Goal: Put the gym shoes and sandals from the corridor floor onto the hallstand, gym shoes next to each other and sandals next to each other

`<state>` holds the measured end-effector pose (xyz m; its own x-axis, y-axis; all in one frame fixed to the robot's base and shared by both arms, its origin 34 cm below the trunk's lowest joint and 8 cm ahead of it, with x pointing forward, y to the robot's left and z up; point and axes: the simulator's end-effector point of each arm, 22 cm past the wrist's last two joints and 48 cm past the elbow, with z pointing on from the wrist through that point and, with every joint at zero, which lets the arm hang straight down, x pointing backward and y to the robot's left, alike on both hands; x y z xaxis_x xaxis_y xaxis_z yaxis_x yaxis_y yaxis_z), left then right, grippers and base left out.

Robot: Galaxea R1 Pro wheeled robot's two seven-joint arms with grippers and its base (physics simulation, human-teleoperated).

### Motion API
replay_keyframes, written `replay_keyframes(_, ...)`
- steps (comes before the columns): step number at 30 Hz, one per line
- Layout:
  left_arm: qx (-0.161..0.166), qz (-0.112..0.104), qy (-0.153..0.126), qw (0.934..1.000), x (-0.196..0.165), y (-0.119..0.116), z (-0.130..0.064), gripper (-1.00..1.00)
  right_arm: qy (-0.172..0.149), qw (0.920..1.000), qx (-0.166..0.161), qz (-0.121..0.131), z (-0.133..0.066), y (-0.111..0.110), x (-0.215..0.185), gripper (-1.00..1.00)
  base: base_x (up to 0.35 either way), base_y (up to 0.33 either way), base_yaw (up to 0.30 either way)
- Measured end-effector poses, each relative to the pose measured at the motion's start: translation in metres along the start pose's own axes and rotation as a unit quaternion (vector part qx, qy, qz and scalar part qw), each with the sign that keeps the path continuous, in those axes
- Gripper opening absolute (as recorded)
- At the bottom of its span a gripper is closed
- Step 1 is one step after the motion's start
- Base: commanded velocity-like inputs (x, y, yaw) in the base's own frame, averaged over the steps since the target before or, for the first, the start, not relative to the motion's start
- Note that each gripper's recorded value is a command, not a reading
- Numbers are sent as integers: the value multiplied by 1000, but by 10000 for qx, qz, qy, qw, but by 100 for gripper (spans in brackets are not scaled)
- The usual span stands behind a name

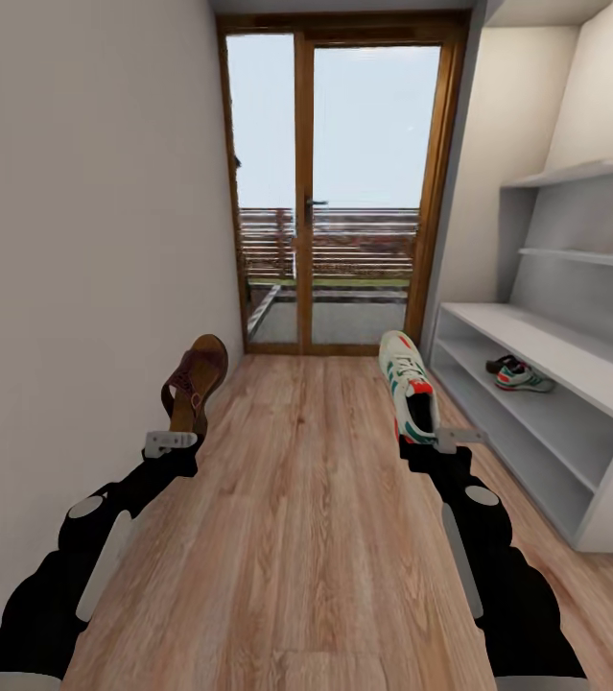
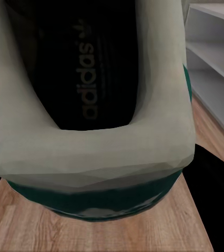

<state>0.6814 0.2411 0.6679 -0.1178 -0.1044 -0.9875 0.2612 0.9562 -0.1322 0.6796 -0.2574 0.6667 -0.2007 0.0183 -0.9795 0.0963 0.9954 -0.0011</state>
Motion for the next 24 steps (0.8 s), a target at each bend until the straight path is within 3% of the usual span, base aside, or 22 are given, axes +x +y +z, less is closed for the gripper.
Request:
replay_keyframes(13,0,0,-2,10000,0,0,0,-100,-4,10000,2,-3,0,0,0,-100,344,0,-12)
replay_keyframes(24,1,0,0,10000,0,0,0,-100,-4,10000,4,-2,0,0,0,-100,344,0,-265)
